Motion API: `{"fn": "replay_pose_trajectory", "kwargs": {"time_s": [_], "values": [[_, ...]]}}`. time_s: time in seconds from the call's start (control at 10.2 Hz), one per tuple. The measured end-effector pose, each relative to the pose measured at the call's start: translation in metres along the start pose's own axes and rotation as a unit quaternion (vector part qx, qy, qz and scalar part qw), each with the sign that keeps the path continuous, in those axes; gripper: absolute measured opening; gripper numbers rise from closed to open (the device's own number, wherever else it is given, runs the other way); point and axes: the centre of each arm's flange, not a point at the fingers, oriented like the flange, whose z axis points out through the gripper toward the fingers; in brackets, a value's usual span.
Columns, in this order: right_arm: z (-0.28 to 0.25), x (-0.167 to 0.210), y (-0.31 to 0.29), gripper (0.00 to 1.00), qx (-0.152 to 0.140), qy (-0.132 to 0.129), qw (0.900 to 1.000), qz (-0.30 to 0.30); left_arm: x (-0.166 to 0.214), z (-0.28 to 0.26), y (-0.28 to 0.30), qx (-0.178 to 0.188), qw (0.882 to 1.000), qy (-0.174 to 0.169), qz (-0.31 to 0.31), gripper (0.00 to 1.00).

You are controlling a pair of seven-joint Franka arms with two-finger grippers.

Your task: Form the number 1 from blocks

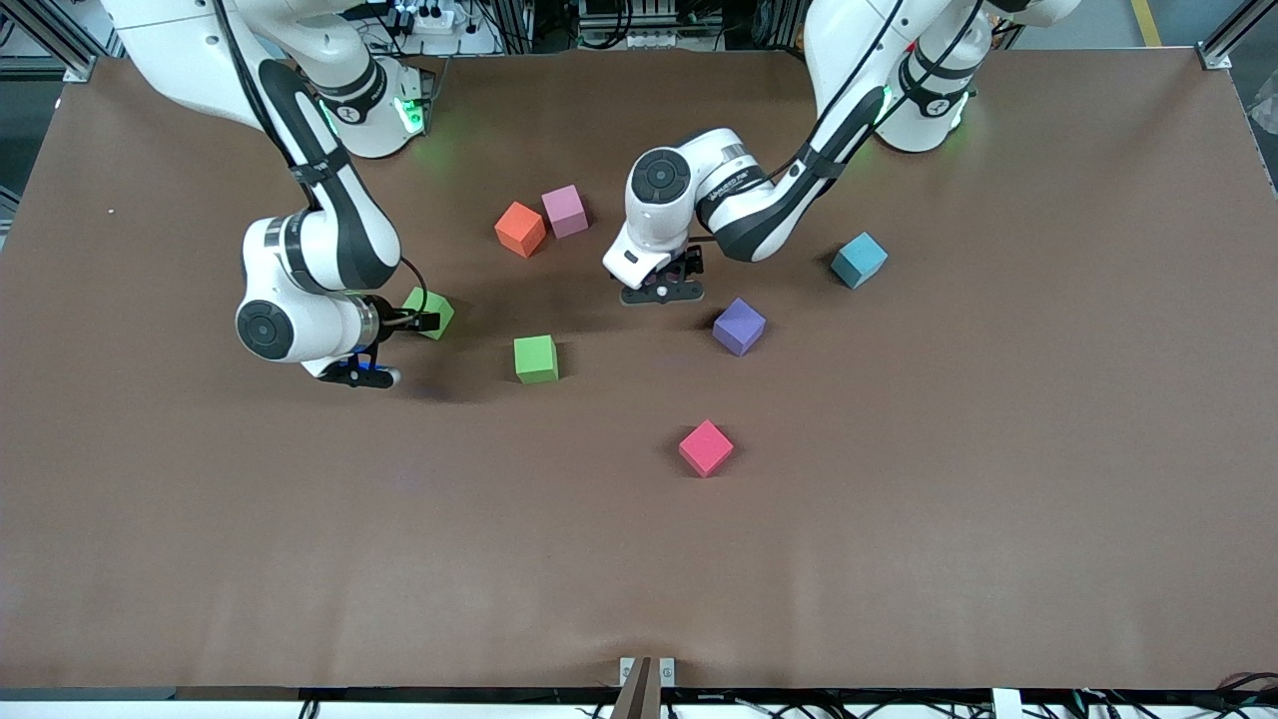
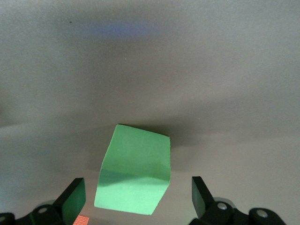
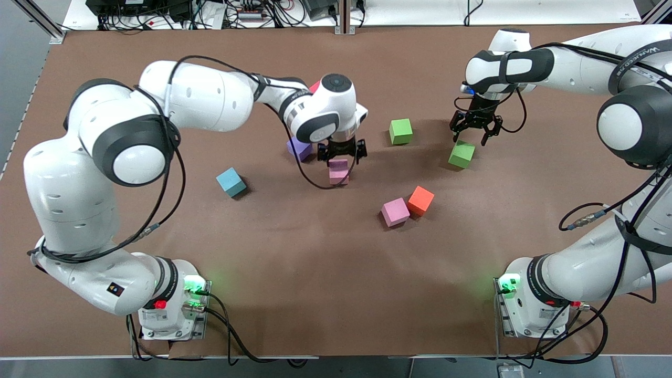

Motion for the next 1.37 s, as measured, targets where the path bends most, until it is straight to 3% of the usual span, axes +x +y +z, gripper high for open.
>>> {"fn": "replay_pose_trajectory", "kwargs": {"time_s": [0.2,0.39,0.49,0.59,0.69,0.88,1.08,1.37], "values": [[0.018,0.004,0.000,1.00,0.023,-0.021,0.999,0.021,0.043,-0.059,-0.021,-0.026,0.999,0.024,-0.032,1.00],[0.032,0.007,0.002,0.97,0.039,-0.038,0.998,0.037,0.090,-0.102,-0.068,-0.010,0.999,0.040,-0.032,1.00],[0.033,0.007,0.001,0.87,0.045,-0.040,0.997,0.042,0.109,-0.112,-0.094,0.007,0.999,0.037,-0.018,1.00],[0.032,0.007,0.001,0.66,0.051,-0.041,0.997,0.044,0.130,-0.115,-0.122,0.020,0.999,0.028,-0.010,1.00],[0.027,0.007,-0.002,0.62,0.055,-0.039,0.997,0.044,0.145,-0.110,-0.146,0.020,0.999,0.011,-0.026,1.00],[0.006,0.003,-0.016,0.62,0.058,-0.032,0.997,0.027,0.154,-0.079,-0.168,0.014,0.991,-0.036,-0.127,1.00],[-0.021,-0.021,-0.063,0.62,0.053,-0.018,0.998,-0.020,0.157,-0.055,-0.171,0.015,0.969,-0.058,-0.239,1.00],[-0.001,-0.100,-0.204,0.62,0.022,0.038,0.997,-0.071,0.156,-0.040,-0.167,0.005,0.956,-0.079,-0.283,1.00]]}}
